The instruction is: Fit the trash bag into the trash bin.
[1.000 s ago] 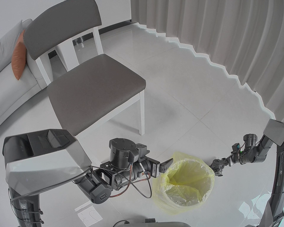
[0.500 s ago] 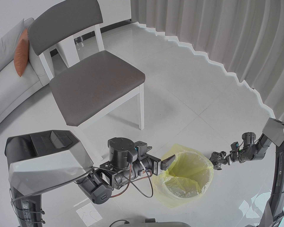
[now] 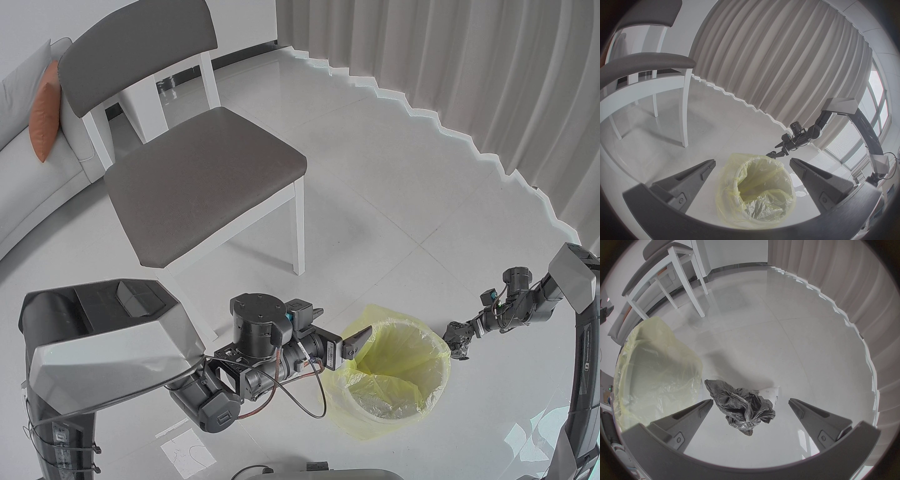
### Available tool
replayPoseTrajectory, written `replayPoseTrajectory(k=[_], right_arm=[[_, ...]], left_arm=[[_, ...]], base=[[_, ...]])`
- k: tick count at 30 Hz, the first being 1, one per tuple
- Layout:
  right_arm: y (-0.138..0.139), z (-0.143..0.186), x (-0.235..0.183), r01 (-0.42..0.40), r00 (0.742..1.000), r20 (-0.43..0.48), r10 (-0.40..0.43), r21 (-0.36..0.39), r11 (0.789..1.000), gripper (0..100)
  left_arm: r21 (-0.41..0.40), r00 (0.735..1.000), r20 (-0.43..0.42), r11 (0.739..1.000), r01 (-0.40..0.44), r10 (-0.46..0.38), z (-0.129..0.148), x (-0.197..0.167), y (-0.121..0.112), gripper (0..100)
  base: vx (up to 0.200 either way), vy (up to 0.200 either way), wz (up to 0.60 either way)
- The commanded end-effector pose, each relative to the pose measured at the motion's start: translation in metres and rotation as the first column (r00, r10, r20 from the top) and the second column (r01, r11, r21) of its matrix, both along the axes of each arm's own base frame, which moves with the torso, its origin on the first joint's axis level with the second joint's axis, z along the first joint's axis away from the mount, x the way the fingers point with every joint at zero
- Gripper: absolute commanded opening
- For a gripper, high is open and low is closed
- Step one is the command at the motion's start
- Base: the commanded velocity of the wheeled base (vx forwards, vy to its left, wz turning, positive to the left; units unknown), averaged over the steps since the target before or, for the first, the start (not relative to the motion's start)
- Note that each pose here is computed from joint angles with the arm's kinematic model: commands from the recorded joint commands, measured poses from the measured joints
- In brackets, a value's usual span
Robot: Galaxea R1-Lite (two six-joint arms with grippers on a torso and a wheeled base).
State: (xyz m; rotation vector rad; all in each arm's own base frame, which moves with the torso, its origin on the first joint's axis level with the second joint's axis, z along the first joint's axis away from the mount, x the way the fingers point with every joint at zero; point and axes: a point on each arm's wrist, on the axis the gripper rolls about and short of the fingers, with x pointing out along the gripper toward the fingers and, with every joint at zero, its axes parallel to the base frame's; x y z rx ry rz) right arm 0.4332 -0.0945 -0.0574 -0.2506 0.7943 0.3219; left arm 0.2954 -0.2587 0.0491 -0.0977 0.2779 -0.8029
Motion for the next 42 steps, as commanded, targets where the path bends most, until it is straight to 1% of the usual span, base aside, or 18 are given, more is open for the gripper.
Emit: replayPoseTrajectory(k=[1,5,11,19,23,26,29,30,42], right_arm=[[0.004,-0.001,0.010,-0.012,1.000,-0.006,0.012,0.004,1.000,100],[0.006,0.001,0.014,-0.017,0.999,-0.046,0.017,0.014,1.000,100],[0.006,0.000,0.016,-0.016,0.998,-0.061,0.017,0.019,1.000,100],[0.005,0.003,0.019,-0.014,0.985,-0.170,0.020,0.041,0.999,100],[0.004,0.003,0.021,-0.009,0.982,-0.190,0.017,0.043,0.999,100],[0.003,0.004,0.024,-0.007,0.983,-0.184,0.013,0.038,0.999,100],[0.002,0.003,0.024,-0.002,0.980,-0.197,0.010,0.039,0.999,100],[0.000,0.003,0.023,0.001,0.979,-0.203,0.007,0.041,0.999,0],[-0.008,0.003,0.017,0.019,0.970,-0.242,-0.008,0.043,0.999,0]], left_arm=[[0.007,1.000,-0.007,1.000,0.000,0.000,-0.006,0.002,-0.002,100],[0.006,1.000,-0.006,1.000,0.000,0.000,-0.008,0.002,-0.002,100],[-0.006,1.000,0.008,1.000,0.002,-0.002,-0.013,0.004,-0.005,100],[-0.022,1.000,0.025,1.000,0.005,-0.004,-0.005,0.004,-0.006,100],[-0.027,1.000,0.027,1.000,0.001,-0.001,-0.002,0.004,-0.004,100],[-0.026,1.000,0.026,1.000,0.000,0.001,-0.002,0.004,-0.003,100],[-0.026,1.000,0.026,1.000,0.001,-0.001,-0.002,0.003,-0.003,100],[-0.028,1.000,0.028,1.000,0.001,-0.001,-0.002,0.004,-0.004,100],[-0.034,0.999,0.035,0.999,0.003,-0.002,-0.001,0.004,-0.005,100]], base=[[0.000,0.000,0.00],[0.000,0.000,0.00],[0.000,0.000,0.00],[0.000,0.000,0.00],[0.000,0.000,0.00],[0.000,0.000,0.00],[0.000,0.000,0.00],[0.000,0.000,0.00],[0.000,0.000,0.00]])
